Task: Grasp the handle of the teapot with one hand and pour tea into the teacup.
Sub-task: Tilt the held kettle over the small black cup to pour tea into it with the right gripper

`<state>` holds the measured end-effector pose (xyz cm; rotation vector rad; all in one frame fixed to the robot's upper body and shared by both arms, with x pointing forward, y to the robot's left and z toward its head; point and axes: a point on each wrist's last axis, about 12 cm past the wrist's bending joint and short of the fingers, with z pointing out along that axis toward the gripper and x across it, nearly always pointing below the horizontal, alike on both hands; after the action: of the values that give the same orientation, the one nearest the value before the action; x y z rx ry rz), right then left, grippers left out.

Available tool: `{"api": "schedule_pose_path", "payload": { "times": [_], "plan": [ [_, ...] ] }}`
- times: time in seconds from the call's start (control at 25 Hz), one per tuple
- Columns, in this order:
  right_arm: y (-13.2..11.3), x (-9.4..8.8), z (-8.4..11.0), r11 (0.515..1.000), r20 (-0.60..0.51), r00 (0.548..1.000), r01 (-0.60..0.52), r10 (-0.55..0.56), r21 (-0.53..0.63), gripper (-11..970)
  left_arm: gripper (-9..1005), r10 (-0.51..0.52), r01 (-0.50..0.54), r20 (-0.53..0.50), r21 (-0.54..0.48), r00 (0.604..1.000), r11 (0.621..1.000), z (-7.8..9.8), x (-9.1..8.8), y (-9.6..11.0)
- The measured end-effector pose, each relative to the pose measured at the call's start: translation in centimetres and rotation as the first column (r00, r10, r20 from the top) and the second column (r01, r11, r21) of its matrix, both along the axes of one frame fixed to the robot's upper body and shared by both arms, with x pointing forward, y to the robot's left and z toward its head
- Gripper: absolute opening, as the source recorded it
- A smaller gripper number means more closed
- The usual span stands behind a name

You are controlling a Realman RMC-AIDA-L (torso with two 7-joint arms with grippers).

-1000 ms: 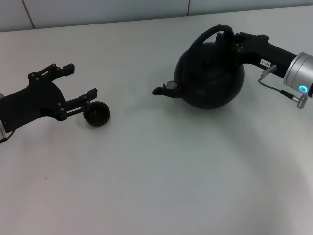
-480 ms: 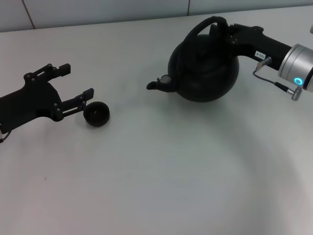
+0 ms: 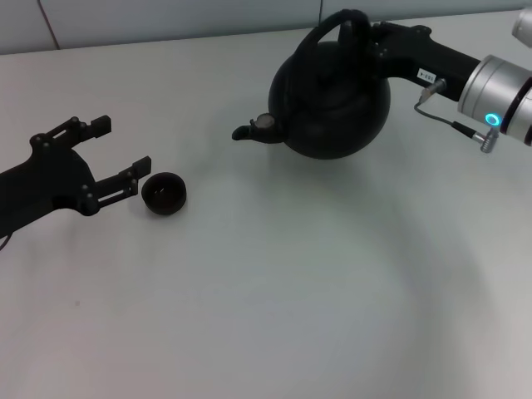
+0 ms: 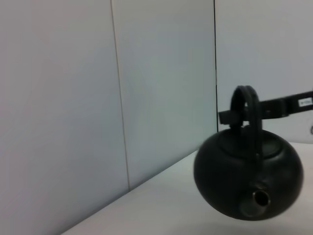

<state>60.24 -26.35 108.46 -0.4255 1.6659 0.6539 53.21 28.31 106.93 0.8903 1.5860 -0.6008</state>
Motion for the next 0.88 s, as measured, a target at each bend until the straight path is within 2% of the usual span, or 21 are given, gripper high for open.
{"api": "schedule_pose_path", "payload": {
  "times": [0.28,0.88],
  "plan": [
    [0.8,0.9,0.7,1.000,0.014,1.000,-0.019,0.019,-0.009,168,809,-0.002,0.002,-0.005,-0.008,1.000,1.000,-0.3,-1.2,0.6],
    [4.3,2.5,1.5,0.990,0.011,0.993,-0.115,0.116,-0.076,167,809,-0.025,0.024,-0.019,-0.037,1.000,0.999,-0.6,-2.9,1.1]
  ]
}}
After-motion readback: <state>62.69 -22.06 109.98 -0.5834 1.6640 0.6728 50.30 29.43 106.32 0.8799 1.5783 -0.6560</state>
